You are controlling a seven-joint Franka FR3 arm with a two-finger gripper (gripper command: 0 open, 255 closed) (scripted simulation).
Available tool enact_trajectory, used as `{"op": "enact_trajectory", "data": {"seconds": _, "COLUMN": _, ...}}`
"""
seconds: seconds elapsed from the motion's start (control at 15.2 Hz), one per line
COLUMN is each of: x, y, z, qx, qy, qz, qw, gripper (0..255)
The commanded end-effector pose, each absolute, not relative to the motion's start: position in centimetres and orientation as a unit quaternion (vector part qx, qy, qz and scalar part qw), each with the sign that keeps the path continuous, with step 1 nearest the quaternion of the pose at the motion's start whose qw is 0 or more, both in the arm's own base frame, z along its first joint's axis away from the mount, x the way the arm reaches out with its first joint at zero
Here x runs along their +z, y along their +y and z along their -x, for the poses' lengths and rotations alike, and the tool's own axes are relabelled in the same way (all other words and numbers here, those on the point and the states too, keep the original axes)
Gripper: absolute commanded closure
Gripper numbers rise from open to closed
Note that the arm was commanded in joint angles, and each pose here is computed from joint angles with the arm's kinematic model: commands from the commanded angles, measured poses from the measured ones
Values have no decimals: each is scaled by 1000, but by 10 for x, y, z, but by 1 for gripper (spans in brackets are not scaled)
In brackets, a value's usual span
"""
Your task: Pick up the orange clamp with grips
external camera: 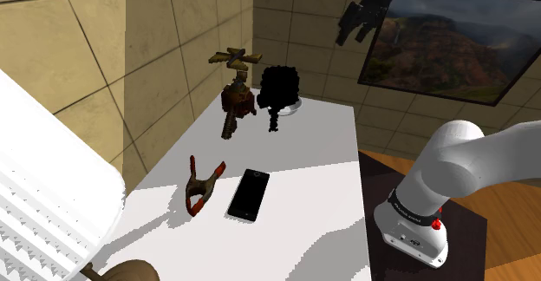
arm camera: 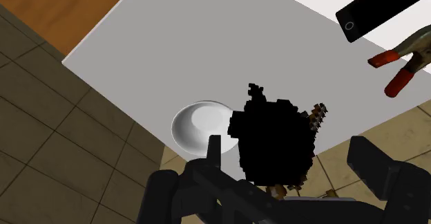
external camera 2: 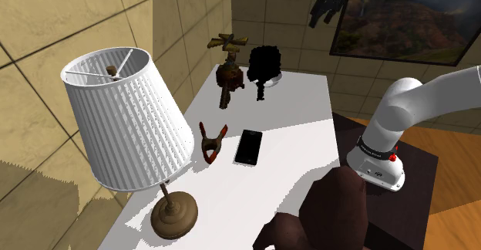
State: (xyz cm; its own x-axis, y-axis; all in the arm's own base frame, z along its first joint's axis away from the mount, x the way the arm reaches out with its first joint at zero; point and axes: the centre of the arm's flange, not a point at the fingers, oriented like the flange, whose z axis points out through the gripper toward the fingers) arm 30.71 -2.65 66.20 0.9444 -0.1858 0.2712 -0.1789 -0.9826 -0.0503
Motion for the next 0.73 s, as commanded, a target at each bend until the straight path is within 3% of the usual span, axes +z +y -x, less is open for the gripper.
{"op": "enact_trajectory", "data": {"seconds": 0.0, "x": 662, "y": -26, "z": -307, "qx": -139, "qy": 92, "qz": 986, "qw": 12, "gripper": 0}}
{"op": "enact_trajectory", "data": {"seconds": 0.66, "x": 589, "y": 68, "z": -368, "qx": -108, "qy": 106, "qz": 988, "qw": 12, "gripper": 0}}
